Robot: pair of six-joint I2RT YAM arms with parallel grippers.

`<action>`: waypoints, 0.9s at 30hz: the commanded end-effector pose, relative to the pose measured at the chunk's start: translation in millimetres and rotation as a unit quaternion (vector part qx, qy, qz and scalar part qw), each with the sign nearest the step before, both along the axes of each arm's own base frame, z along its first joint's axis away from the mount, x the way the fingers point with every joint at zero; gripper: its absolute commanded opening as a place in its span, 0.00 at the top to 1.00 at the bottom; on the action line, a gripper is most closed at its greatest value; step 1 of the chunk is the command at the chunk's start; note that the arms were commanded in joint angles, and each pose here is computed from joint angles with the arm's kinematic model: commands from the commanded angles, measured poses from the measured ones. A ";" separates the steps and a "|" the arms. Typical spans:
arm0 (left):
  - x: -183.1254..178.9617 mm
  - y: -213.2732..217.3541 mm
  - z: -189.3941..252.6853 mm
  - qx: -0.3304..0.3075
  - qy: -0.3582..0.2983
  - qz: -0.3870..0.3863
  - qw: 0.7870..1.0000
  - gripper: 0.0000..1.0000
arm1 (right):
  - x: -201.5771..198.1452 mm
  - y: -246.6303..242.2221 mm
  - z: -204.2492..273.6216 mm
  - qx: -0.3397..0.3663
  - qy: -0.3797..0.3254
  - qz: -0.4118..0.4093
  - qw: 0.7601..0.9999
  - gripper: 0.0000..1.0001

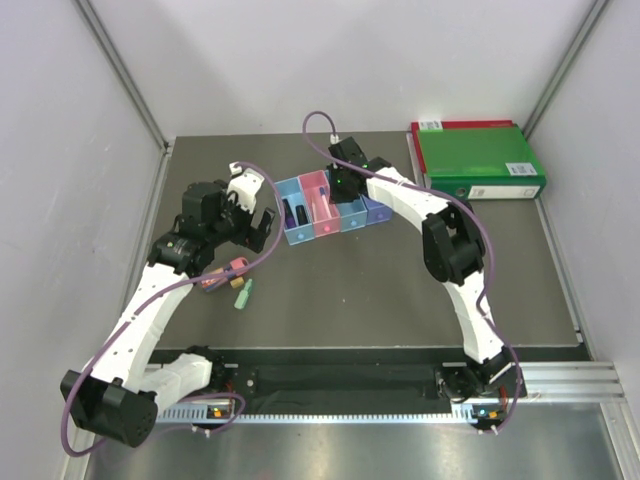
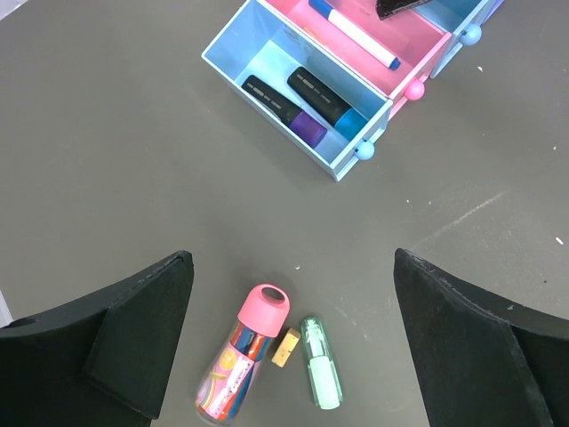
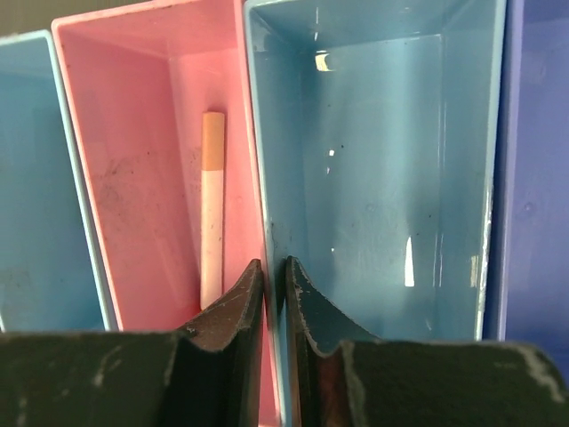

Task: Sort the stationery into containers
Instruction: Move the storage box to the center of the board.

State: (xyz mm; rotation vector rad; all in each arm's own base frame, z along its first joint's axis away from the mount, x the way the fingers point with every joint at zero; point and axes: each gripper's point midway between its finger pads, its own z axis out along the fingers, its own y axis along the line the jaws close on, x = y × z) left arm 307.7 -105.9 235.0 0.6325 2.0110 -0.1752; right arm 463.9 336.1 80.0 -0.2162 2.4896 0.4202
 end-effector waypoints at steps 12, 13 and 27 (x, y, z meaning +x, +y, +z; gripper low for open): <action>12.6 -5.2 10.6 -0.003 -0.033 -0.013 0.999 0.01 | -47.8 6.7 -58.9 0.016 0.139 -0.113 0.984 1.00; 13.5 -5.5 11.0 -0.004 -0.034 -0.013 0.999 0.01 | -49.7 11.8 -58.0 0.026 0.146 -0.108 0.983 1.00; 15.1 -6.1 14.2 0.000 -0.044 -0.019 0.999 0.01 | -35.7 25.8 -54.3 0.057 0.144 -0.149 0.977 1.00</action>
